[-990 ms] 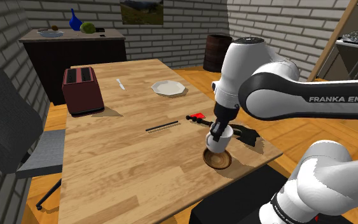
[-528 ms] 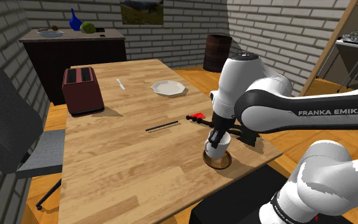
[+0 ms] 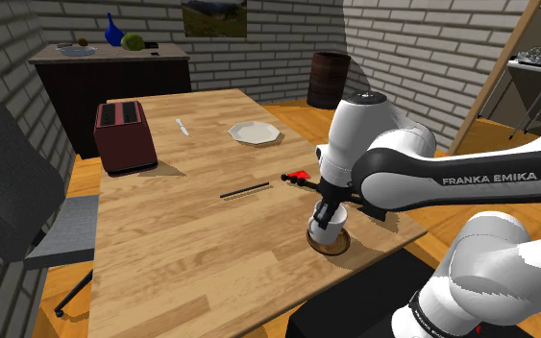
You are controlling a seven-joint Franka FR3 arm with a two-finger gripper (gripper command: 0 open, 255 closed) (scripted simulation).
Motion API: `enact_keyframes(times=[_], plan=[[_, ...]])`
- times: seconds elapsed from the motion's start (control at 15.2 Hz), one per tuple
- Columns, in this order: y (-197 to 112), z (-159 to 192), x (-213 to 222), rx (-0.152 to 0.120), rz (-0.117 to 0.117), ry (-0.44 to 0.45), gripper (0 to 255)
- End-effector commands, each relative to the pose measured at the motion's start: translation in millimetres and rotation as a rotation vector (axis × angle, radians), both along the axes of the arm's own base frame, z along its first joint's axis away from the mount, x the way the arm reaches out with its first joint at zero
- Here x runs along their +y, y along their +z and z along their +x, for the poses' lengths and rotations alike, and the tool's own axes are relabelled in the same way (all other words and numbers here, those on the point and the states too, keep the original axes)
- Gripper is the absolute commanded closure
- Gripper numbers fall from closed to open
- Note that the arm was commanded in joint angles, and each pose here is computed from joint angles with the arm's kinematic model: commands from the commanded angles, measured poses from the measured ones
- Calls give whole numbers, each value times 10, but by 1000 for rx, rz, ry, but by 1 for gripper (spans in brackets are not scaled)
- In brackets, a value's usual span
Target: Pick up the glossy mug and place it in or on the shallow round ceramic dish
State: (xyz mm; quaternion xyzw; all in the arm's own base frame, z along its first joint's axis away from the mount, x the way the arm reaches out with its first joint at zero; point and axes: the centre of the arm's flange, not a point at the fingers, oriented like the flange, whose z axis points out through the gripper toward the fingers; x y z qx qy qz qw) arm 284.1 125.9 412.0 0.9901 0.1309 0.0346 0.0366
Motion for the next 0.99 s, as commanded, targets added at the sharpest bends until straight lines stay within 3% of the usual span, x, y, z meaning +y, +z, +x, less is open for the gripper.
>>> enact_keyframes(times=[0.0, 0.13, 0.2, 0.53, 0.79, 0.92], plan=[[-1, 0, 0, 0, 0, 0, 255], [-1, 0, 0, 0, 0, 0, 255], [-1, 0, 0, 0, 0, 0, 0], [-1, 0, 0, 0, 0, 0, 0], [497, -39, 32, 0, 0, 0, 0], [497, -40, 32, 0, 0, 0, 0]])
